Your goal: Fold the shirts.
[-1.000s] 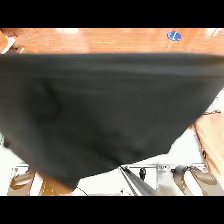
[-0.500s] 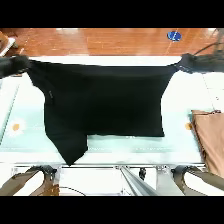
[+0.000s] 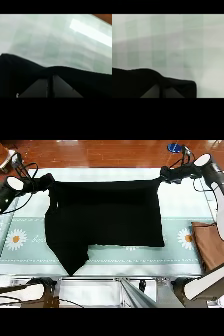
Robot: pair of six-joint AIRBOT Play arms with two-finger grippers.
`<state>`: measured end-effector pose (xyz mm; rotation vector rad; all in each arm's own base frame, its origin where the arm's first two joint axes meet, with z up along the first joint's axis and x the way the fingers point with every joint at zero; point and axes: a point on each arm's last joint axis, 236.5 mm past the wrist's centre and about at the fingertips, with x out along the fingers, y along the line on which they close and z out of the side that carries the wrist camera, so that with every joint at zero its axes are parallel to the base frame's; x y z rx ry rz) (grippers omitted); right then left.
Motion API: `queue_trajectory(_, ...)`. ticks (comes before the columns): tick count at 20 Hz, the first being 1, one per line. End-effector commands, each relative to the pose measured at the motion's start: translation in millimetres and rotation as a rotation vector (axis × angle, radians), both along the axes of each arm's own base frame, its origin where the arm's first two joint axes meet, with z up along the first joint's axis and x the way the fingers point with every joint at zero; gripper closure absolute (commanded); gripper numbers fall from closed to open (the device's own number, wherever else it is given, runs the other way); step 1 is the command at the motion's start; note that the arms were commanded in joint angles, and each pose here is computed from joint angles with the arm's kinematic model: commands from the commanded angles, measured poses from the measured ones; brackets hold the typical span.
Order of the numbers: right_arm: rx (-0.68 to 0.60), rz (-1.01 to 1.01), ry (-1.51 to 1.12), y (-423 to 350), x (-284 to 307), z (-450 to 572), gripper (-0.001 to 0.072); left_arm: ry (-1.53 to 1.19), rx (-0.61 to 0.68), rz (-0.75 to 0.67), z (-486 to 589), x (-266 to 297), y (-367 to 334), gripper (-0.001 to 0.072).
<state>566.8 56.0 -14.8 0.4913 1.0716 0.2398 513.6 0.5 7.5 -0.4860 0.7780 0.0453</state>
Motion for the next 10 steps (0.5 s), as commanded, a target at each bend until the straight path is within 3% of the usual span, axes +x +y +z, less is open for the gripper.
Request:
queue_trajectory(1,0.038,0.004,0.032,0,5,-10,0.0686,0.034,-0.001,-0.003,-18,1,-1,0.0690)
queue_trajectory(4,0.108,0.082,0.134,-7,-27,-11,0.0686,0.120,0.046,-0.143,-16,-16,-3,0.0690)
queue_trajectory(8,0.099,0.261,0.335,-22,-94,-26,0.0686,0.375,0.007,-0.337,-32,-79,-5,0.0690)
queue_trajectory(10,0.090,0.262,0.389,-23,-107,-43,0.0686,0.462,-0.031,-0.347,-55,-102,-7,0.0690)
